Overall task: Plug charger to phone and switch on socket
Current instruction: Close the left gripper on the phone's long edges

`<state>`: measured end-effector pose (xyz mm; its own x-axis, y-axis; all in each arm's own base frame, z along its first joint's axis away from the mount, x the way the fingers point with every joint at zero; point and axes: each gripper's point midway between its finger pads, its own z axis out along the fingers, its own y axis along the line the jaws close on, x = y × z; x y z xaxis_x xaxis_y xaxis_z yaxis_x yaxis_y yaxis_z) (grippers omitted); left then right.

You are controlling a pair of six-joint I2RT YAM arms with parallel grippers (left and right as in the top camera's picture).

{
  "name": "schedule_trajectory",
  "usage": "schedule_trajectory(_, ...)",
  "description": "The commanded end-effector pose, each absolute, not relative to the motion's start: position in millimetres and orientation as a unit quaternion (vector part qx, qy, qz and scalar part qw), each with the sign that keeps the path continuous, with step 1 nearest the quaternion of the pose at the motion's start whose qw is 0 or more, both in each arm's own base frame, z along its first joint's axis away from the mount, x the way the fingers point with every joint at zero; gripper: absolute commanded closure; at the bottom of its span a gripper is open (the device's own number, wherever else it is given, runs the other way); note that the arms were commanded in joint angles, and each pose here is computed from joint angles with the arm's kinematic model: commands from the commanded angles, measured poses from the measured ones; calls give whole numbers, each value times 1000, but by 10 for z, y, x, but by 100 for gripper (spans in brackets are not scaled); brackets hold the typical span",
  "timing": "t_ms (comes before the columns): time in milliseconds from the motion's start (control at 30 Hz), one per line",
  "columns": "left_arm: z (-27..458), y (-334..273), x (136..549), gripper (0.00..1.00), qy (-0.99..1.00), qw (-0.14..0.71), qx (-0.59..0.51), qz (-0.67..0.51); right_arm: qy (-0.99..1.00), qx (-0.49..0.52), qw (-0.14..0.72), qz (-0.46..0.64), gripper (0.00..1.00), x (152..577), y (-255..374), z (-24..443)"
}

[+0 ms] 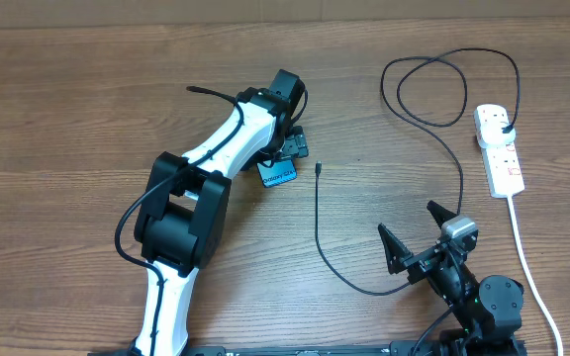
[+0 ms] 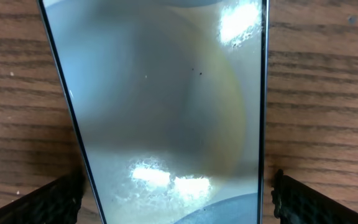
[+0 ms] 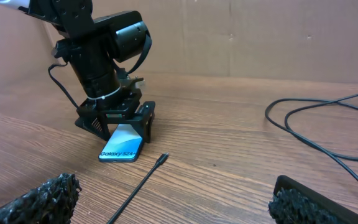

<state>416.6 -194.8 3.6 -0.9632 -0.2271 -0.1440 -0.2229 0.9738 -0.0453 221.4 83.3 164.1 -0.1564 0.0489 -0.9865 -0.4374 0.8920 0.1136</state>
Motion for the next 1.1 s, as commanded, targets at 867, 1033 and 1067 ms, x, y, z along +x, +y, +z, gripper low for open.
schedule_trajectory(867,-151,-1960,4120,32,991,54,-121,-5,732,-134,639,194,0,2209,846,1658)
schedule_trajectory(1033,-151,-1951,4103,41,991,51,-121,-3,732,-134,639,194,0,2209,846,1658)
schedule_trajectory(1067,-151,-1951,4102,42,991,51,-121,-3,732,-134,639,194,0,2209,846,1658)
